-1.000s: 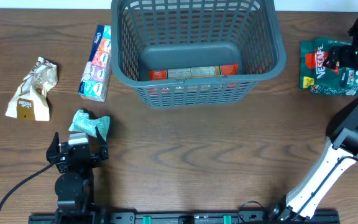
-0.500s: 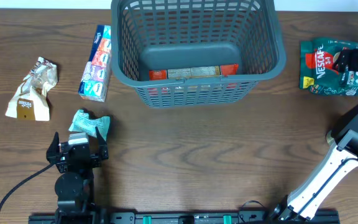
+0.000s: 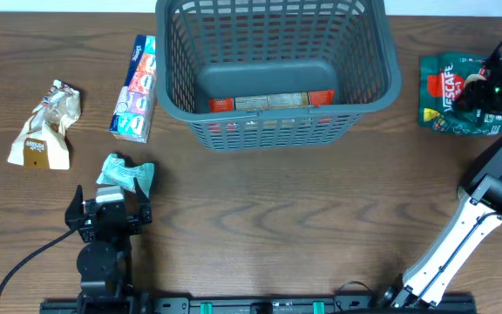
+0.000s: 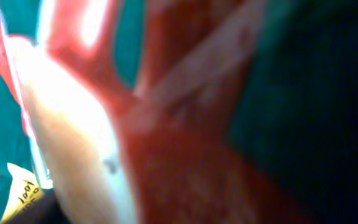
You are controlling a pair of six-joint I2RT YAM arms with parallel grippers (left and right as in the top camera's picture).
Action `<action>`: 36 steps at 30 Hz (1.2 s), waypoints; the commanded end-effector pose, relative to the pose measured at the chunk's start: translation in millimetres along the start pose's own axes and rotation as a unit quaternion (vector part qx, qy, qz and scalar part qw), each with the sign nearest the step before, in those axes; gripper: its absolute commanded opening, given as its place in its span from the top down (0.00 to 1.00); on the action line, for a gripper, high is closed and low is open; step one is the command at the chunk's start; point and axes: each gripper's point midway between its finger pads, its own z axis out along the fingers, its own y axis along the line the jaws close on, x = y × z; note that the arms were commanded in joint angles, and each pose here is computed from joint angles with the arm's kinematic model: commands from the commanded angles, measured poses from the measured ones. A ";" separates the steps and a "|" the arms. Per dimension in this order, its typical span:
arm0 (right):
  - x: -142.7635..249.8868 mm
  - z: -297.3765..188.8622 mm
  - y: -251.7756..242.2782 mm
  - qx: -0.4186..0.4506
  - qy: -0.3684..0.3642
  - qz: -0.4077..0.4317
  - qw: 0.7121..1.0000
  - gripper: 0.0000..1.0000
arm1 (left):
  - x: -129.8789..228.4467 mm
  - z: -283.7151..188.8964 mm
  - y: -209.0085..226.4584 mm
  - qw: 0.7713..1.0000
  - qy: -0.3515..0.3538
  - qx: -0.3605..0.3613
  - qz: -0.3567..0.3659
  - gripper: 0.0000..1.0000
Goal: Pack container
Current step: 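Grasp the green Nescafe pouch with the right gripper, then carry the Nescafe pouch into the basket and release it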
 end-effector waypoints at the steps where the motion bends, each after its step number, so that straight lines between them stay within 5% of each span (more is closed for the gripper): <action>1: 39.7 60.9 22.6 -0.046 0.083 0.000 0.995 0.77 | 12.8 2.2 -2.9 1.000 0.015 0.003 0.009 0.01; 5: 43.1 60.1 24.1 -0.050 0.090 0.001 0.995 0.98 | 12.8 2.2 -2.9 1.000 0.015 0.003 0.009 0.01; 16: 25.8 35.0 35.3 -0.070 0.055 0.023 0.996 0.99 | 12.8 2.2 -2.9 1.000 0.015 0.003 0.009 0.01; 36: -43.5 -225.4 76.1 0.005 -0.210 -0.010 0.978 0.99 | 12.8 2.2 -2.9 1.000 0.015 0.003 0.009 0.02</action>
